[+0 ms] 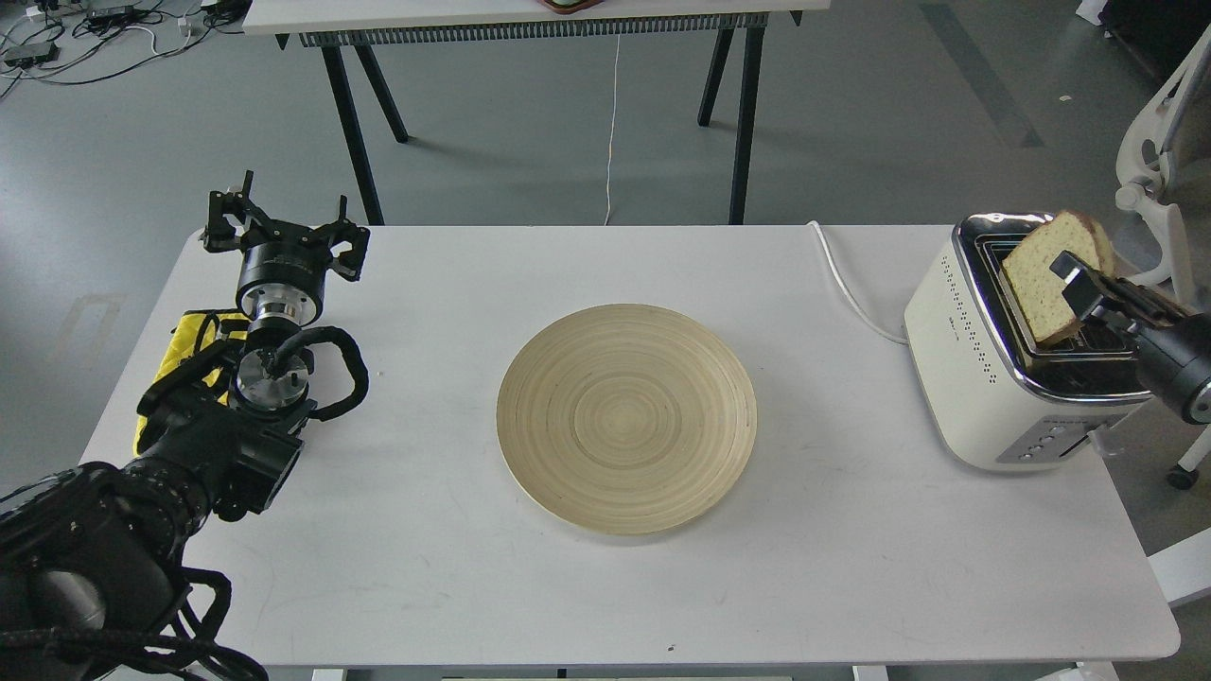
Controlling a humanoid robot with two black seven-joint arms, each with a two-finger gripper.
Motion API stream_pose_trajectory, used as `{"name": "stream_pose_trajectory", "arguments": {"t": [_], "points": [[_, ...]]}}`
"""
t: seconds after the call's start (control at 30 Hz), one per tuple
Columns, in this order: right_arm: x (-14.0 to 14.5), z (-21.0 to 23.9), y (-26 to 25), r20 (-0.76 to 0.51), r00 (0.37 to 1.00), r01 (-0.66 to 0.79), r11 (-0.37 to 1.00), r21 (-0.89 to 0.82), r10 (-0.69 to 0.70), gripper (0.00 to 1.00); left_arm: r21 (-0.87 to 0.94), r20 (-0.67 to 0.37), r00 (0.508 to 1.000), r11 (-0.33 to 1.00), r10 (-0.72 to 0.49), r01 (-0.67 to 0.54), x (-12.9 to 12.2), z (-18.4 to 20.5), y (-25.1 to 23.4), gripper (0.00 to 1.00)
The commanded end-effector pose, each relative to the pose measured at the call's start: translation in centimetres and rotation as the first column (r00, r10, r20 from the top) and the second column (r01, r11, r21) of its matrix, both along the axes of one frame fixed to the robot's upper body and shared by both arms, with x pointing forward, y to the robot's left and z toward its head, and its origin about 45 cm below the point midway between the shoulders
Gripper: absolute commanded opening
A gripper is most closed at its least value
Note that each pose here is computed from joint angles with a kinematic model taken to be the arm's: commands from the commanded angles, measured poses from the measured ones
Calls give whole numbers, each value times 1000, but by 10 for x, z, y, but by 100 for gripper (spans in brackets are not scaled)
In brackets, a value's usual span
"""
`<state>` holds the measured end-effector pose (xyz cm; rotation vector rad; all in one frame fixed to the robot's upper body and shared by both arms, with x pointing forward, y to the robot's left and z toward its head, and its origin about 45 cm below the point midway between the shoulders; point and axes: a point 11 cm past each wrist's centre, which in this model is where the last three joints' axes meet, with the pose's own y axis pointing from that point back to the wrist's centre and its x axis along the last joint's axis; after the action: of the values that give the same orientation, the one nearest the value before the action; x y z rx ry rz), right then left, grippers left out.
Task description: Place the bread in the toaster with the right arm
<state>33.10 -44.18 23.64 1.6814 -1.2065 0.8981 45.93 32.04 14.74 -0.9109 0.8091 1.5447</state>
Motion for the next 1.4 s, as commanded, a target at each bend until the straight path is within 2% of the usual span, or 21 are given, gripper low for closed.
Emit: {"name": "stream_pose_trajectory", "arguments": {"t": [0.0, 0.17, 0.23, 0.33, 0.47, 0.67, 0.8, 1.03, 1.13, 1.37], "points": [[4, 6, 3, 16, 1000, -3, 1000, 10, 3, 99, 1, -1, 1000, 1000, 0, 0, 0, 0, 0, 100], [22, 44, 11, 124, 992, -7, 999, 53, 0, 99, 0, 1, 1000, 1000, -1, 1, 0, 1, 0, 100], [31, 61, 20, 170, 985, -1, 990, 139, -23, 99, 0, 1, 1000, 1000, 0, 0, 0, 0, 0, 100], [40, 74, 39, 179, 980, 18, 935, 354, -87, 99, 0, 1, 1000, 1000, -1, 1, 0, 1, 0, 100], [58, 50, 96, 57, 995, 25, 736, 677, -86, 99, 0, -1, 1000, 1000, 1, -1, 0, 0, 0, 100], [71, 15, 185, -62, 995, 26, 415, 910, 73, 99, -1, 0, 1000, 1000, -1, 1, 0, 0, 0, 100], [81, -17, 217, -106, 982, 75, 192, 979, 158, 99, 0, -1, 1000, 1000, 1, -1, 0, 0, 0, 100], [95, -48, 198, -88, 975, 123, -168, 978, 202, 99, 0, -1, 1000, 1000, 1, -1, 0, 0, 0, 100], [95, -52, 192, -73, 973, 122, -216, 969, 219, 99, 1, 1, 1000, 1000, -1, 1, 0, 0, 0, 100], [91, -59, 190, -88, 973, 135, -216, 967, 212, 99, -1, 2, 1000, 1000, -1, 1, 0, 1, 0, 100]]}}
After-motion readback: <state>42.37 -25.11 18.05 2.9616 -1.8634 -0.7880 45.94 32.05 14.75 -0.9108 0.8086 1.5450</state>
